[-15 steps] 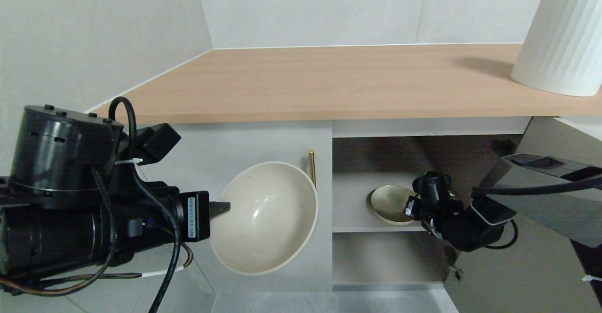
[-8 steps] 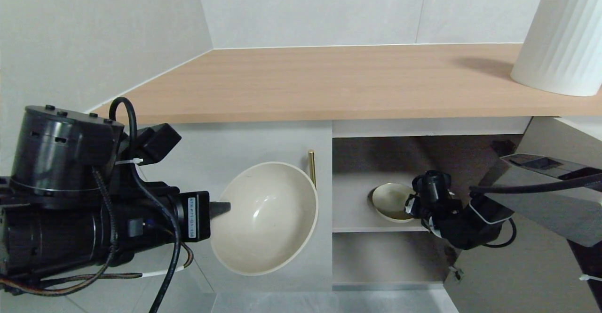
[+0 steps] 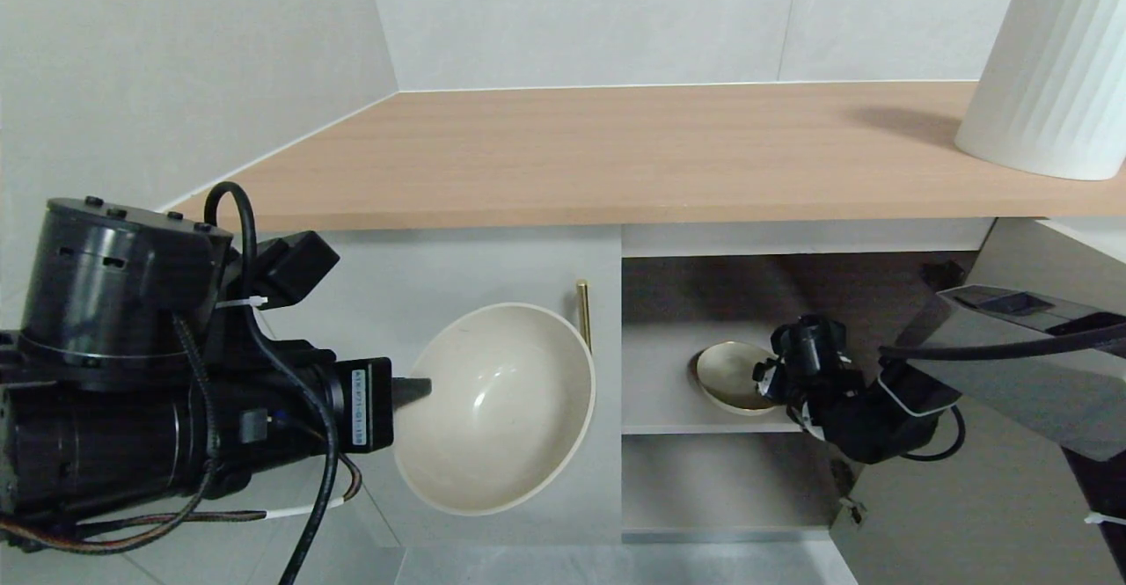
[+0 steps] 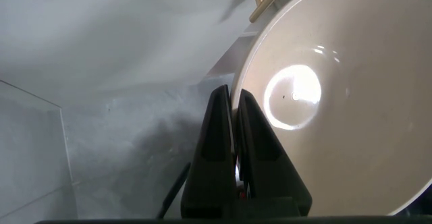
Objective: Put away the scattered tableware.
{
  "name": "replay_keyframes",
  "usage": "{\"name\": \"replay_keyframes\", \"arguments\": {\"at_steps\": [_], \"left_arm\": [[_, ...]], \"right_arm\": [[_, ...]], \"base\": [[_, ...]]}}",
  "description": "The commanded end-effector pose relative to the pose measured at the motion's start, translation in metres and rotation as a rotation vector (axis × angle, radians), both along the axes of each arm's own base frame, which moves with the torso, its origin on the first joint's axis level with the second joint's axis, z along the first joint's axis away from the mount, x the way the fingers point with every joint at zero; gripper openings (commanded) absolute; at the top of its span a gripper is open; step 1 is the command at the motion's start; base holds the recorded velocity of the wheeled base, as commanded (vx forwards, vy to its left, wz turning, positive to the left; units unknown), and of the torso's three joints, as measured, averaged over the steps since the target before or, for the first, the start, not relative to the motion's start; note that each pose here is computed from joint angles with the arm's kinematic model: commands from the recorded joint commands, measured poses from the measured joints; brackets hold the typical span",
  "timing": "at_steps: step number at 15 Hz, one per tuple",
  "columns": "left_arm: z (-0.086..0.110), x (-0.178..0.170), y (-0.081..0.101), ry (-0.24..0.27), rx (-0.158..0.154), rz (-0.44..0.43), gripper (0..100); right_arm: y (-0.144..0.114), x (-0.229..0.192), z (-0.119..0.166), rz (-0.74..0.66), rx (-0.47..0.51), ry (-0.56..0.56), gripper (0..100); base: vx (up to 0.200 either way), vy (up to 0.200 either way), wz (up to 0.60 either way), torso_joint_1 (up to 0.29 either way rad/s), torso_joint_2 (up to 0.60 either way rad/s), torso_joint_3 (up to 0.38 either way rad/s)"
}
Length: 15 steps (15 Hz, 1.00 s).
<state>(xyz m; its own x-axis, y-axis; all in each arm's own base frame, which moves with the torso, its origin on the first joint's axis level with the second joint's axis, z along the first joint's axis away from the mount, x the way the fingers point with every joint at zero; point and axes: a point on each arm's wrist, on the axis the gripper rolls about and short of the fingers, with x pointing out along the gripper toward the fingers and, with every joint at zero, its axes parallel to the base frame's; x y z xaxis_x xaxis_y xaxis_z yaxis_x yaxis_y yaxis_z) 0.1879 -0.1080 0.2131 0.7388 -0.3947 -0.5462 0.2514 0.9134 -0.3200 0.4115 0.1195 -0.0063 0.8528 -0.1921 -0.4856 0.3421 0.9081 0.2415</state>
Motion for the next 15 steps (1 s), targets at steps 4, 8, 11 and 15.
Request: {"name": "replay_keyframes", "arguments": {"at_steps": [4,8,11,15], "left_arm": [[-0.001,-0.003,0.001,-0.026,0.056,-0.034,0],[-0.007,-0.002,-0.009,-0.024,0.107,-0.086,0],[-0.019,0.001,-0.022,-0.002,0.173,-0.079,0],[-0.043,0.015,-0.061,0.034,0.288,-0.094,0]], "right_arm": [[0.008,-0.046,0.072,0.132,0.067,-0.057,100],[0.019,-0.133,0.151,0.439,0.017,0.039,100],[0.022,-0.167,0.174,0.540,-0.037,0.079,100],[0.039,-0.200,0.184,0.665,-0.053,0.079,100]], "base": [[0.000,0.000,0.00,0.000,0.00,0.000],[0.000,0.000,0.00,0.000,0.00,0.000],[0.000,0.000,0.00,0.000,0.00,0.000],[0.000,0.000,0.00,0.000,0.00,0.000]]}}
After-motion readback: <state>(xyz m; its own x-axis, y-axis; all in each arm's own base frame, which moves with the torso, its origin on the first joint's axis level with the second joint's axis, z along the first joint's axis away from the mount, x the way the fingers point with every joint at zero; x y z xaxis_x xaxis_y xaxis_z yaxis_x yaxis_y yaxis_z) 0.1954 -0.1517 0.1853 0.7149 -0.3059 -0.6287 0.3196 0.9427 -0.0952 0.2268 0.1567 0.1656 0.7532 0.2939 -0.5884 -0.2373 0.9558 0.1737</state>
